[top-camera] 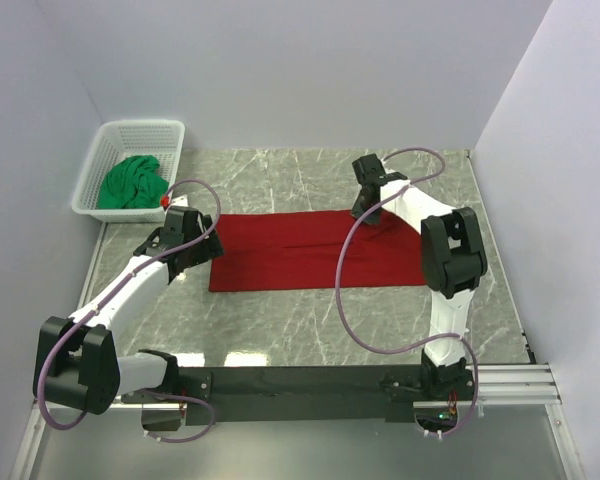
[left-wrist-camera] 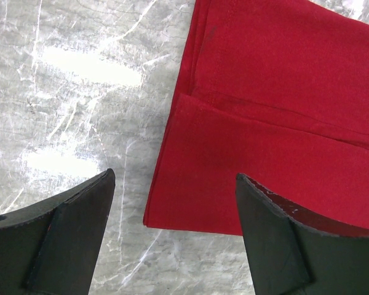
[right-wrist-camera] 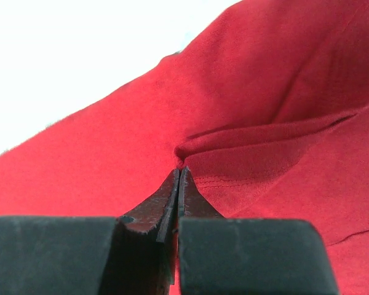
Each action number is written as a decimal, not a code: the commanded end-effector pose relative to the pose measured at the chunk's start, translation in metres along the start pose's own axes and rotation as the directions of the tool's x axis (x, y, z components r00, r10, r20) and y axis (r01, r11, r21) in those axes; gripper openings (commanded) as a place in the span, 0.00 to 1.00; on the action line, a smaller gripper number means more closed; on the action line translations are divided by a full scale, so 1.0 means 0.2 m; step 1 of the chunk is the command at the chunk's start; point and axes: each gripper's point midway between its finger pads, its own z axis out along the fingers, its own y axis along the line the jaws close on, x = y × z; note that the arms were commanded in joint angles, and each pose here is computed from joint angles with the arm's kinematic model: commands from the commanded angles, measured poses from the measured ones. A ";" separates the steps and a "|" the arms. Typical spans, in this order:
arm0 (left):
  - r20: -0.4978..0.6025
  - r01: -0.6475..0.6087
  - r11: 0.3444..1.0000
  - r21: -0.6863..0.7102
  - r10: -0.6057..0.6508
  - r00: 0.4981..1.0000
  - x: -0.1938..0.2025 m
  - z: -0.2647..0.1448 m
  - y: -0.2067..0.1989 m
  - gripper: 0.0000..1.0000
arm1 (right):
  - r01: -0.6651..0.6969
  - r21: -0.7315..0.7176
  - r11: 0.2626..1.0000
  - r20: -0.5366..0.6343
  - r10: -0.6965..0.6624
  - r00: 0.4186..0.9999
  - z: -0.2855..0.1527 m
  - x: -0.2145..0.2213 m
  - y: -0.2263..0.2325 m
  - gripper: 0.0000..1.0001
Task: Fold and stack the t-shirts
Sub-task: Fold the tshirt
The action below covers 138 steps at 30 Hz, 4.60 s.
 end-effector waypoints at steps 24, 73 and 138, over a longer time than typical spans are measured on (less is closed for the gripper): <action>0.015 0.000 0.999 0.036 -0.001 1.000 -0.03 0.00 -0.04 0.85 | 0.203 -0.118 0.972 0.118 -0.189 0.975 -0.23 -0.15 0.04 0.54; -0.173 -0.031 0.996 0.083 0.045 0.984 -0.05 0.21 -0.30 0.81 | -0.699 0.006 0.716 0.095 0.695 0.713 -0.16 0.19 -1.40 0.57; -0.262 -0.078 0.996 -0.049 0.062 0.963 0.20 0.31 -0.26 0.77 | 0.114 -0.217 0.970 0.087 -0.097 0.991 -0.28 0.00 -0.04 0.47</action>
